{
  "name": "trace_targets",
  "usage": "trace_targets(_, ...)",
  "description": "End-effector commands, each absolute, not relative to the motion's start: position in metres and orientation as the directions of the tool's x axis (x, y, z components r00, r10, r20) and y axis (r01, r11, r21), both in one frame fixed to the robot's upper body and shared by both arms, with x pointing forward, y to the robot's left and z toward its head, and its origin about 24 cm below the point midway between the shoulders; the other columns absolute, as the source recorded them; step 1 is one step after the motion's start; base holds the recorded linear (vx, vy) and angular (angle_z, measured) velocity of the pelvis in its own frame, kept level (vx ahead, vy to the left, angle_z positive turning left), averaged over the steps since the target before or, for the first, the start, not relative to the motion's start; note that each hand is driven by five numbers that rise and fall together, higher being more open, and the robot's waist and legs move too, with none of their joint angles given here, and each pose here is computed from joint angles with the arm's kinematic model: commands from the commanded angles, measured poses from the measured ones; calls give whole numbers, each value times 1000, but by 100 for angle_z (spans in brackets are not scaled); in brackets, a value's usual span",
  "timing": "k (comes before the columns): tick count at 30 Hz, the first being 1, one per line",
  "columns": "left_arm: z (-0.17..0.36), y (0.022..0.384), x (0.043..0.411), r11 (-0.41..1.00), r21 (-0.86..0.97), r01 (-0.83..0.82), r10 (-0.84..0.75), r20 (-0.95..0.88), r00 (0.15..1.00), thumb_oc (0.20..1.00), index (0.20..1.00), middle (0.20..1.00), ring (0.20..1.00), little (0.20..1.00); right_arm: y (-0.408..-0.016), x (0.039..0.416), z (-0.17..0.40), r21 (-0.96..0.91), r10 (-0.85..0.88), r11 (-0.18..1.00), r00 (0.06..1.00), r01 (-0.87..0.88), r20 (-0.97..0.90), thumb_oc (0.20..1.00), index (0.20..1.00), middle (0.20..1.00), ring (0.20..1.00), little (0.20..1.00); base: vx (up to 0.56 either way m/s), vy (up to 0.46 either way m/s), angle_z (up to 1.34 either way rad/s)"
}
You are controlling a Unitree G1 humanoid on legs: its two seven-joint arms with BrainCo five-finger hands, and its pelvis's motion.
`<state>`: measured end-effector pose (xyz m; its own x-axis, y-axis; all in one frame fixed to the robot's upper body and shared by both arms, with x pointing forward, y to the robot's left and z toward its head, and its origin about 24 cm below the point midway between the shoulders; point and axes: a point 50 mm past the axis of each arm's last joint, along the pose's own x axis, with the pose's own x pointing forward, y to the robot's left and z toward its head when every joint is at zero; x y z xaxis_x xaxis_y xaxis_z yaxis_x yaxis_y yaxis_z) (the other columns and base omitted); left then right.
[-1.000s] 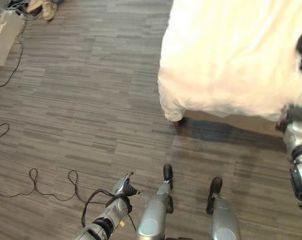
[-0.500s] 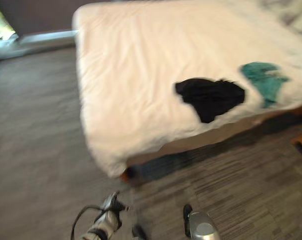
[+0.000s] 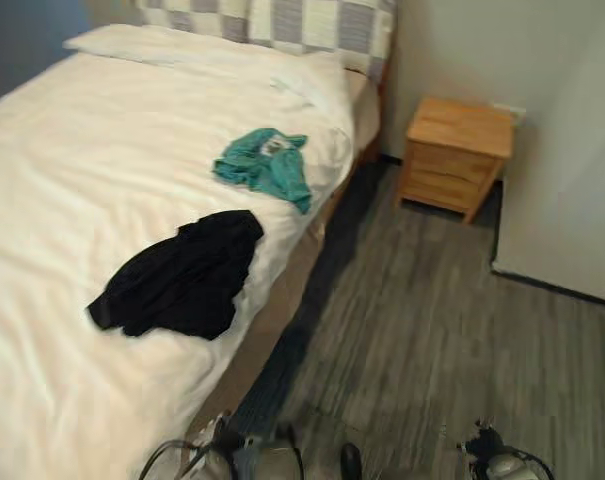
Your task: Tidy up the quilt and then pick up the clothes from the bed and put them into the laundry hamper.
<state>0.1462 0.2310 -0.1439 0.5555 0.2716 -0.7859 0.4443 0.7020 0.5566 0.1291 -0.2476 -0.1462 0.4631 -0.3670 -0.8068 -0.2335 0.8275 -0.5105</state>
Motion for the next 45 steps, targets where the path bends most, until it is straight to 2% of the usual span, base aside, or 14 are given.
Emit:
trace_targets(1,-144,229,148,674,573,466,280,-782,557,1000,1000,1000,1000,1000,-251,137,-141,-551,-370,796,519,-251,-771,1000,1000,1000,1000,1000,776,342,-204)
trace_targets(5,-145,232,145,653,570,498,283,-794,538,1000,1000,1000,1000,1000,-249,136,-141,-537,-361,808,516,-243,-776,1000,1000,1000,1000,1000,357,191,-114)
trace_targets(6,-137,233,163,617,614,492,286,-758,586,1000,1000,1000,1000,1000,-245,147,-137,-546,-361,811,554,-211,-750,1000,1000,1000,1000,1000,278,192,-138)
trace_targets(9,-130,231,178,577,645,501,263,-727,634,1000,1000,1000,1000,1000,-244,143,-138,-539,-362,819,551,-198,-752,1000,1000,1000,1000,1000,428,201,-78)
trace_targets(15,-130,227,181,515,643,566,222,-738,637,1000,1000,1000,1000,1000,-246,130,-142,-534,-379,824,519,-187,-766,1000,1000,1000,1000,1000,508,44,-3)
trace_targets(18,-138,223,168,542,609,579,218,-767,603,1000,1000,1000,1000,1000,-250,123,-144,-526,-381,829,497,-189,-780,1000,1000,1000,1000,1000,711,-46,-1)
trace_targets(21,-135,224,172,563,616,552,224,-756,615,1000,1000,1000,1000,1000,-258,122,-143,-550,-402,810,489,-205,-774,1000,1000,1000,1000,1000,322,-108,22)
trace_targets(25,-127,216,189,604,637,479,213,-708,673,1000,1000,1000,1000,1000,-253,140,-138,-571,-370,773,535,-275,-759,1000,1000,1000,1000,1000,500,96,-42)
trace_targets(29,-130,216,184,597,633,493,212,-717,664,1000,1000,1000,1000,1000,-259,142,-136,-589,-382,756,539,-285,-751,1000,1000,1000,1000,1000,425,192,-43)
trace_targets(31,-129,210,186,632,619,465,202,-712,673,1000,1000,1000,1000,1000,-247,135,-142,-559,-355,775,529,-294,-771,1000,1000,1000,1000,1000,385,148,0)
trace_targets(37,-130,209,185,659,610,440,218,-715,665,1000,1000,1000,1000,1000,-245,134,-143,-551,-356,784,519,-288,-778,1000,1000,1000,1000,1000,196,-12,92)
trace_targets(38,-140,213,163,721,573,388,269,-748,606,1000,1000,1000,1000,1000,-239,131,-146,-523,-360,820,500,-233,-788,1000,1000,1000,1000,1000,713,-250,51)
trace_targets(39,-140,213,163,722,573,388,269,-748,606,1000,1000,1000,1000,1000,-239,131,-146,-523,-360,820,500,-233,-788,1000,1000,1000,1000,1000,846,-332,94)
trace_targets(45,-141,228,156,699,588,407,296,-756,584,1000,1000,1000,1000,1000,-239,119,-151,-496,-360,835,445,-239,-820,1000,1000,1000,1000,1000,405,-432,244)
